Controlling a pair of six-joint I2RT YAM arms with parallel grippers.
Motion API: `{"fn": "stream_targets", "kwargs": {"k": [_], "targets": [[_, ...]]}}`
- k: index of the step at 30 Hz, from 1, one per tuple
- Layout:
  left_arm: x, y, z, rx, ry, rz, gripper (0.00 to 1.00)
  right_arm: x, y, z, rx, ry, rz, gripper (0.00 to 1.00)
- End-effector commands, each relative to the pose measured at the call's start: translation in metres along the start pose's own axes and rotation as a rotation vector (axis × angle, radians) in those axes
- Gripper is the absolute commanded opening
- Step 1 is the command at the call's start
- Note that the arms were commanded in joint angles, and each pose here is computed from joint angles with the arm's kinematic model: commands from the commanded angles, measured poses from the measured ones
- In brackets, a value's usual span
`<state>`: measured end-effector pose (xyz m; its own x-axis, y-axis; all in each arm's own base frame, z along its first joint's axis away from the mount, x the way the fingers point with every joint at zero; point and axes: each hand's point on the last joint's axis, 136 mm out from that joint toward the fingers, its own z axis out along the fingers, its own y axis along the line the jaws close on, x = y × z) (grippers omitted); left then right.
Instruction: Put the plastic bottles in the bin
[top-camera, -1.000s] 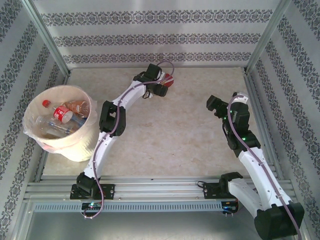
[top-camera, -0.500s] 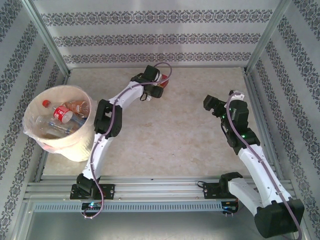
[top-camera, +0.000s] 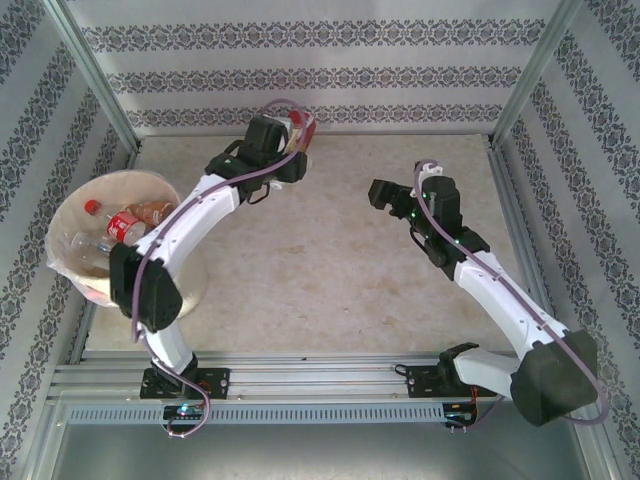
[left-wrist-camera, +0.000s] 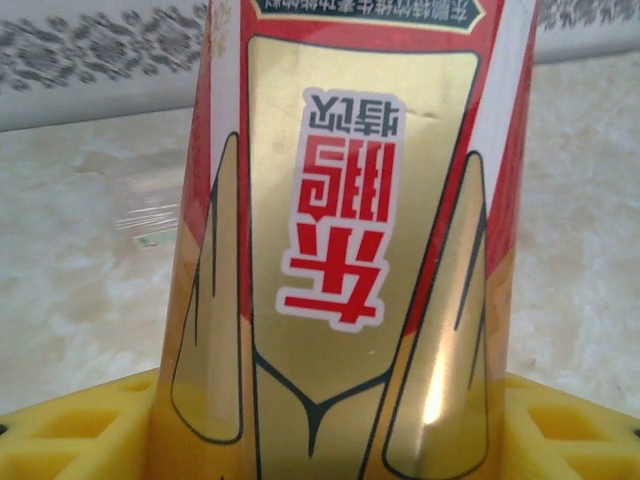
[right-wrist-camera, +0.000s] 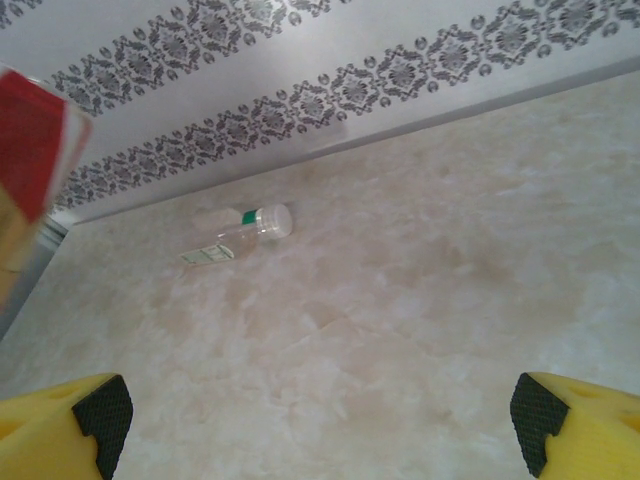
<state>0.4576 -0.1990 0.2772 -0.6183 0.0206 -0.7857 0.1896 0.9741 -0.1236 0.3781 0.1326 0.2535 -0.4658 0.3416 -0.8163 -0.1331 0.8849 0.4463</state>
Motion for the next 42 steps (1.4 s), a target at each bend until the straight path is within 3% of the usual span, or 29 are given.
{"fn": "stream_targets", "kwargs": {"k": [1,7,14,20,24,34,37,42], "targets": [[-0.004,0.020,-0.044,-0.084,-0.019,-0.063,0.54,-0.023,0.024,0.007,-0.067,-0.049,0.001,0.98],[-0.017,0.067,-0.123,-0.264,-0.094,-0.068,0.54,-0.027,0.030,0.024,-0.060,-0.047,0.011,0.98],[-0.015,0.151,-0.206,-0.553,-0.147,-0.165,0.53,-0.027,0.025,0.032,-0.031,-0.042,0.014,0.98],[0.012,0.198,-0.264,-0.663,-0.188,-0.336,0.53,-0.023,0.021,0.035,-0.013,-0.038,0.015,0.98],[0.040,0.222,-0.306,-0.784,-0.166,-0.374,0.53,-0.022,0.019,0.037,-0.009,-0.033,0.017,0.98],[0.110,0.253,-0.310,-0.875,-0.045,-0.527,0.53,-0.016,0.023,0.049,-0.034,0.004,0.024,0.98],[0.121,0.252,-0.307,-0.862,0.009,-0.613,0.69,-0.014,0.020,0.046,-0.025,0.005,0.020,0.98],[0.119,0.247,-0.322,-0.873,0.034,-0.629,0.94,-0.012,0.012,0.043,-0.002,-0.001,0.021,0.98]]}}
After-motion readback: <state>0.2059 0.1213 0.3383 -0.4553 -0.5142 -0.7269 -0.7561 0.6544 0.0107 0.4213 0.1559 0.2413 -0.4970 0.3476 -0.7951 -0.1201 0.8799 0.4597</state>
